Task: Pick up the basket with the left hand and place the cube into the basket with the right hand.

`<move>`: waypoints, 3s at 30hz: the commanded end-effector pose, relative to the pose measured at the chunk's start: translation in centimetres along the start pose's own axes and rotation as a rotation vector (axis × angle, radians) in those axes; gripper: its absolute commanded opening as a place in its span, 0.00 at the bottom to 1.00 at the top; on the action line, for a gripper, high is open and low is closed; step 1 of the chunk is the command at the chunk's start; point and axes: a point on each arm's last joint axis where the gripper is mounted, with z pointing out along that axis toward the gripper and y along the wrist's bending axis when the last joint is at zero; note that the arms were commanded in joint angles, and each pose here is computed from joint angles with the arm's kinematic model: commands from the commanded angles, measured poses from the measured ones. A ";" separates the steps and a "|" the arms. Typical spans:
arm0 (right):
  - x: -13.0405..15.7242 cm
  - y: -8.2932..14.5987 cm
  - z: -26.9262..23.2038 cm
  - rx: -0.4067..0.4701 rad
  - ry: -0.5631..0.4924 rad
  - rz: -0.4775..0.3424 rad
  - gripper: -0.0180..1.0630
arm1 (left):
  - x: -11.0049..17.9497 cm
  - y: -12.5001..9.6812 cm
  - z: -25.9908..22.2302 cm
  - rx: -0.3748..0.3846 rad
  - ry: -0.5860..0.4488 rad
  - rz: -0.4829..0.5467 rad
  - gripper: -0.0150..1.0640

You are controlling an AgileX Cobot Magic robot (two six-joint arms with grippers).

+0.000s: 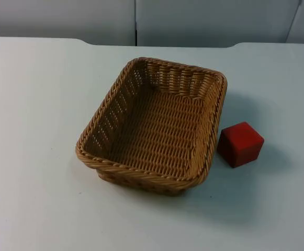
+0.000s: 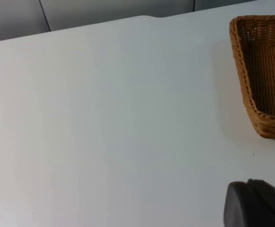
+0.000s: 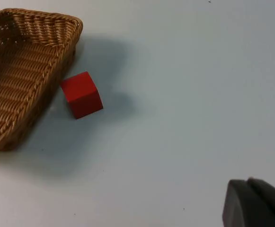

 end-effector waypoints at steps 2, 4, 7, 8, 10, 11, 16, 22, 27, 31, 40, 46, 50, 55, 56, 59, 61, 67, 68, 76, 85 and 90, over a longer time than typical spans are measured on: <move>-0.1 0.0 0.0 0.005 -0.015 0.000 0.02 | -0.1 -0.1 0.0 0.004 -0.026 -0.011 0.01; -0.1 0.0 0.0 0.005 -0.015 0.000 0.02 | -0.4 0.1 0.0 -0.017 -0.058 -0.003 0.01; -0.1 0.0 0.0 0.005 -0.015 0.000 0.02 | -0.5 0.0 0.0 -0.007 -0.069 -0.008 0.01; -0.1 0.0 0.0 0.005 -0.015 0.000 0.02 | -0.7 -0.2 -0.1 0.014 -0.089 -0.031 0.01; -0.1 0.0 0.0 0.005 -0.015 0.000 0.02 | -2.2 -1.4 0.5 0.173 -0.068 -0.132 0.01; -0.1 0.0 0.0 0.005 -0.015 0.000 0.02 | -2.2 -1.4 0.5 0.173 -0.068 -0.132 0.01; -0.1 0.0 0.0 0.005 -0.015 0.000 0.02 | -6.0 -3.5 5.2 0.515 0.115 -0.125 0.01; -0.1 0.0 0.0 0.005 -0.019 0.000 0.02 | -9.6 -3.8 13.7 0.699 0.321 -0.154 0.04; -0.1 0.0 0.0 0.005 -0.019 0.000 0.02 | -11.6 -3.3 20.5 0.723 0.448 -0.181 0.32; -0.1 0.0 0.0 0.005 -0.019 0.000 0.02 | -13.0 -2.7 26.4 0.725 0.495 -0.174 0.64; -0.1 0.0 0.0 0.005 -0.019 0.000 0.02 | -13.1 -1.7 35.0 0.642 0.524 -0.152 0.64; -0.1 0.0 0.0 0.005 -0.019 0.000 0.02 | -11.1 -2.3 39.8 0.620 0.588 -0.091 0.64; -0.1 0.0 0.0 0.005 -0.019 0.000 0.02 | -9.5 -2.9 41.6 0.633 0.631 -0.092 0.64; -0.1 0.0 0.0 0.003 -0.019 0.001 0.02 | -7.8 -4.0 43.5 0.641 0.665 -0.078 0.64; -0.1 0.0 0.0 0.001 -0.018 0.002 0.02 | -7.5 -4.3 43.8 0.645 0.672 -0.075 0.64; -0.1 0.0 0.0 0.001 -0.018 0.002 0.02 | -7.1 -4.7 44.6 0.634 0.666 -0.061 0.64; -0.1 0.0 0.0 0.001 -0.018 0.002 0.02 | -6.7 -5.0 45.0 0.629 0.660 -0.046 0.64; -0.1 0.0 0.0 0.001 -0.018 0.002 0.02 | -5.4 -5.2 46.2 0.623 0.680 -0.059 0.64; -0.1 0.0 0.0 0.001 -0.018 0.002 0.02 | -5.2 -5.2 46.4 0.621 0.686 -0.061 0.64; -0.1 0.0 0.0 0.001 -0.018 0.002 0.02 | -4.6 -5.0 47.0 0.584 0.673 -0.061 0.34; -0.1 0.0 0.0 0.001 -0.018 0.002 0.02 | -7.1 -4.4 46.8 0.653 0.685 -0.100 0.01; -0.1 0.0 0.0 0.001 -0.018 0.002 0.02 | -8.8 -3.4 46.1 0.680 0.697 -0.154 0.01</move>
